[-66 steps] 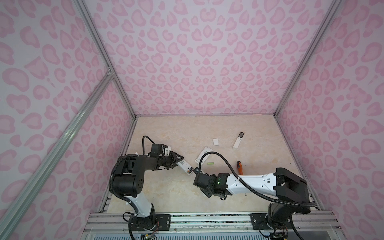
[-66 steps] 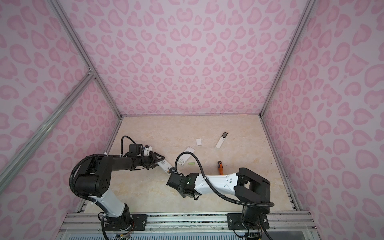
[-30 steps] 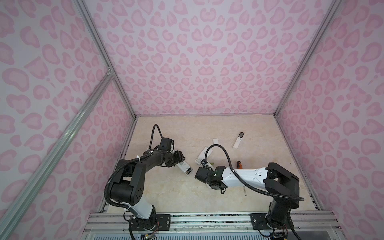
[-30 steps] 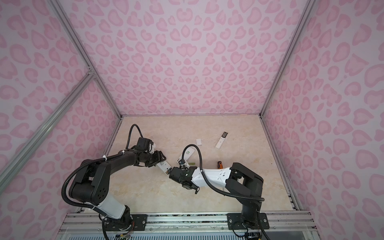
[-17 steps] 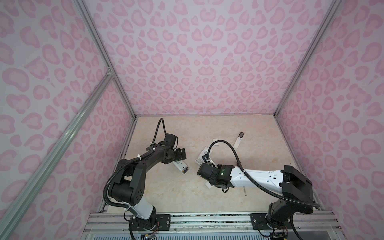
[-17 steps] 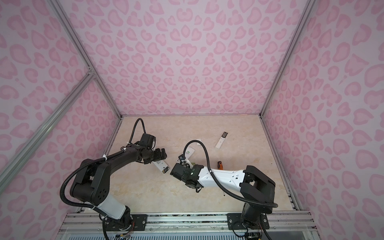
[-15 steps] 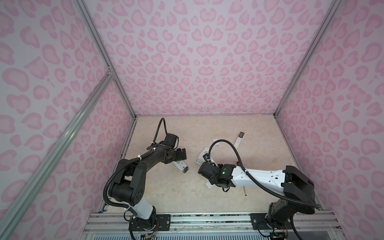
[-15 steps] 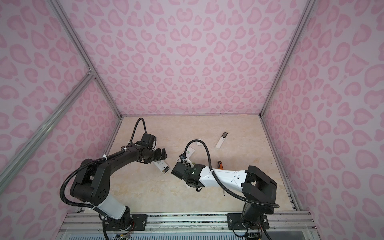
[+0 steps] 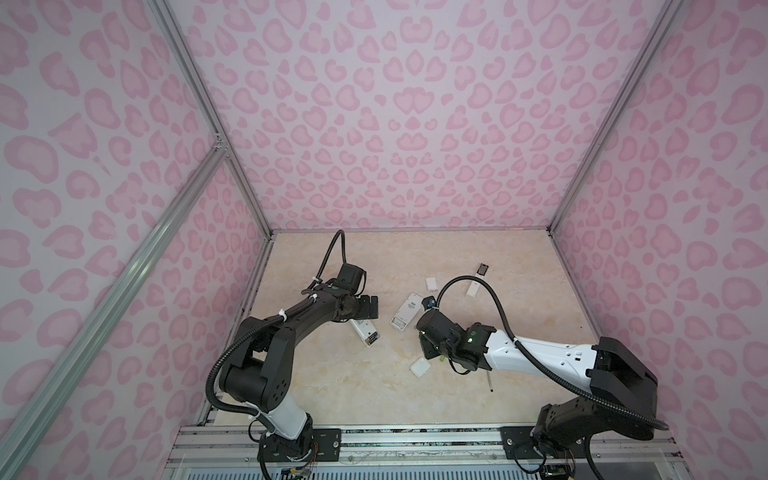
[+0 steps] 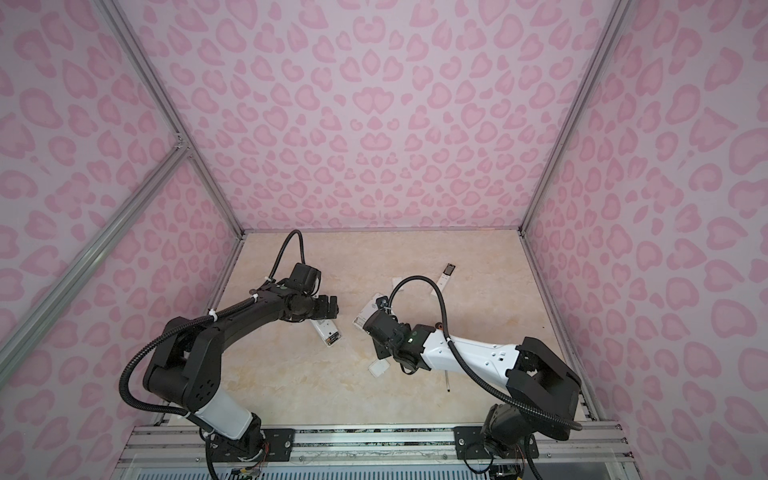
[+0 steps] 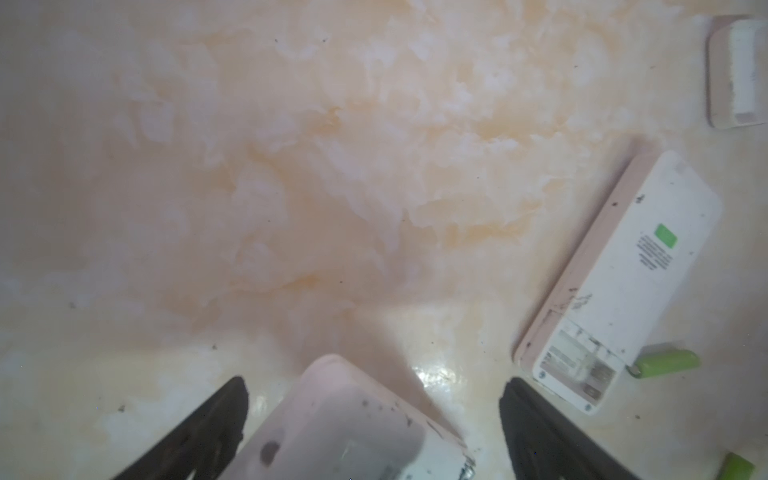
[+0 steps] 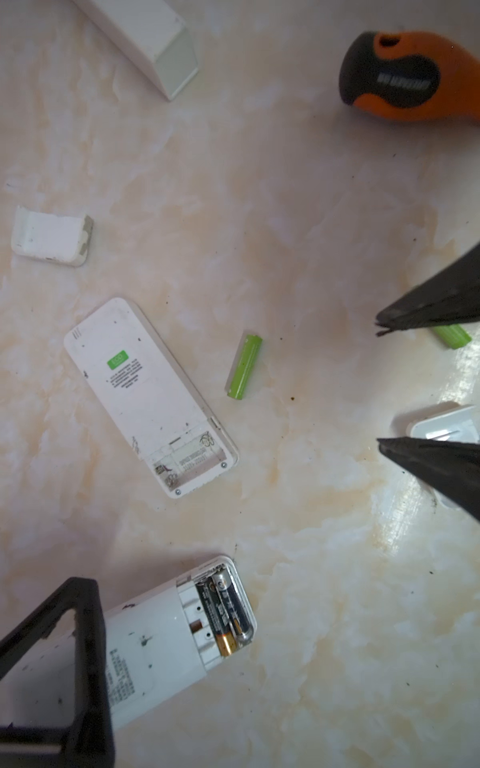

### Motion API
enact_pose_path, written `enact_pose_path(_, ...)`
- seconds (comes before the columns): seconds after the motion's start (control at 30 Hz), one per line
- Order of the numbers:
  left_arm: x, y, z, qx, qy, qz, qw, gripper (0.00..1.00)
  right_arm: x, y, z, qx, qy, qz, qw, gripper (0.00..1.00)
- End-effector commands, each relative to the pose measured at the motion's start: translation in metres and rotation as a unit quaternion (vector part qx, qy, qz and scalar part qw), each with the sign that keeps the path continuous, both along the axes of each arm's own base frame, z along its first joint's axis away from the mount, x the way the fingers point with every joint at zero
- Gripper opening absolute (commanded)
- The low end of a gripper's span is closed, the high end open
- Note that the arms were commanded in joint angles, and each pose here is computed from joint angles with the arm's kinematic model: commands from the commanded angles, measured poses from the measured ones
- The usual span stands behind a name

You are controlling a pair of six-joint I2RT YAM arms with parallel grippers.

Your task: Unload the batteries from the remote control

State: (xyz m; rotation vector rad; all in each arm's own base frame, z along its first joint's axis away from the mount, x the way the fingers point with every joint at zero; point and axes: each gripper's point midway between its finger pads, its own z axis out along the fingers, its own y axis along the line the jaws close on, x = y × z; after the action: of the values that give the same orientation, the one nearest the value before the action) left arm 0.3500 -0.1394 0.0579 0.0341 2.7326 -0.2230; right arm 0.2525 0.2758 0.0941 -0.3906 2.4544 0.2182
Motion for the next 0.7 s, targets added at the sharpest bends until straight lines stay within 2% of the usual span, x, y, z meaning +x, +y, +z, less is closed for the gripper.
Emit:
enact_pose_path(0.0, -0.001, 0.008, -0.005, 0.037, 0.001, -0.004, 0.999, 0.98, 0.003, 0.001, 0.000, 0.015, 0.000, -0.008, 1.000, 0.44)
enact_pose_path(0.1, -0.001, 0.000, -0.007, 0.033, -0.004, -0.015, 0.999, 0.98, 0.005, -0.001, 0.000, 0.020, -0.002, -0.015, 1.000, 0.44)
enact_pose_path(0.2, -0.001, -0.013, -0.008, -0.004, -0.002, -0.017, 1.000, 0.98, 0.009, 0.002, 0.004, 0.033, -0.011, -0.015, 0.999, 0.44)
enact_pose_path(0.3, 0.001, -0.025, -0.004, -0.045, 0.001, -0.014, 0.999, 0.98, 0.011, 0.018, 0.005, 0.092, -0.022, -0.008, 0.995, 0.44)
enact_pose_path(0.43, 0.004, -0.033, 0.001, -0.072, 0.007, -0.013, 0.997, 0.98, 0.007, 0.054, 0.012, 0.188, -0.047, 0.025, 0.981, 0.44)
enact_pose_path(0.53, 0.003, -0.034, -0.001, -0.093, 0.026, -0.012, 0.995, 0.98, 0.001, 0.087, 0.017, 0.209, -0.094, 0.072, 0.971, 0.44)
enact_pose_path(0.67, -0.002, -0.038, -0.003, -0.160, 0.067, -0.009, 0.985, 0.98, -0.003, 0.124, 0.011, 0.215, -0.146, 0.116, 0.959, 0.46)
